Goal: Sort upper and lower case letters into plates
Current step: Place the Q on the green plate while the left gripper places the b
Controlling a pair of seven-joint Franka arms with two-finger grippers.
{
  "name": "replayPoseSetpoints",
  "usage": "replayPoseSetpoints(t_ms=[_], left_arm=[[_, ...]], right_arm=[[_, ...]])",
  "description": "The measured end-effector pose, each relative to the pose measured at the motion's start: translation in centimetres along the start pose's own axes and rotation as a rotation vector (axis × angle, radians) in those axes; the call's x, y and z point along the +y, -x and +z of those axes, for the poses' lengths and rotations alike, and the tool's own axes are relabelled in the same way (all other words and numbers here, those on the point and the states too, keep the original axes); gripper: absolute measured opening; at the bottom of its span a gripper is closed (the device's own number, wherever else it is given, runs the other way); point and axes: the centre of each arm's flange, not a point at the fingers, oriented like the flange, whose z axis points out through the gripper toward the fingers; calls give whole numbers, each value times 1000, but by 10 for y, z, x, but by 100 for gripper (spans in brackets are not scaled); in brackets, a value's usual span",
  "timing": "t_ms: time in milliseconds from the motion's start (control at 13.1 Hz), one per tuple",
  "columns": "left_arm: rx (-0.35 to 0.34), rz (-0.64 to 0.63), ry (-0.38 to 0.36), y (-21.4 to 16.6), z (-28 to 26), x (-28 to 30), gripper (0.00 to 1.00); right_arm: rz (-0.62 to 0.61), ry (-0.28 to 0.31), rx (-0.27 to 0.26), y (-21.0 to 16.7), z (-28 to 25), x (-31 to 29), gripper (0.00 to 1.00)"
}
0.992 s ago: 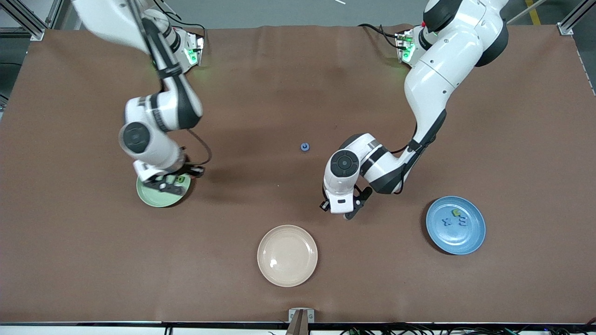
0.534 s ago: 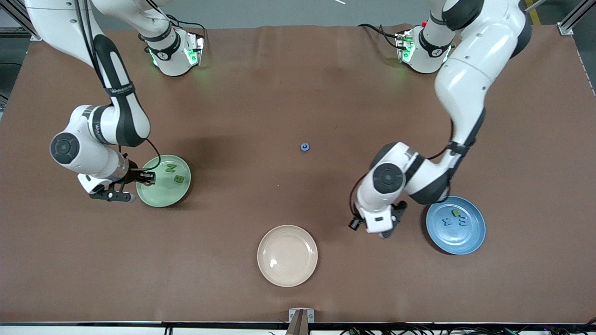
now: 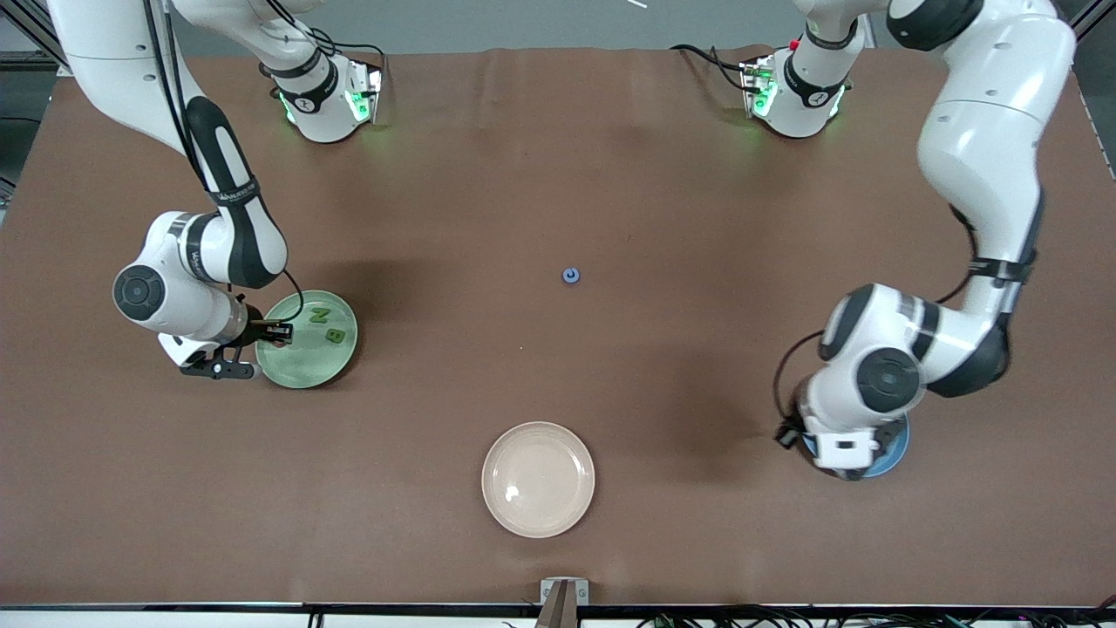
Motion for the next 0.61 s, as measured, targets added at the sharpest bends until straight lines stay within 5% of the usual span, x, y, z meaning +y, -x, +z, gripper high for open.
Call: replayPoseSetpoints(t_ms=[229,458,610], left_arm=[[-28,19,-22,-48,16,-48,26],[-33,17,-18,-54,24,-56,31],[-27,26,-9,-56,22,-56,50]], right_arm=[[11,-7,-14,1,9,-1,43],[12,-11,-17,1,10,-3,76],[15,-23,-27,1,4,-13,96]])
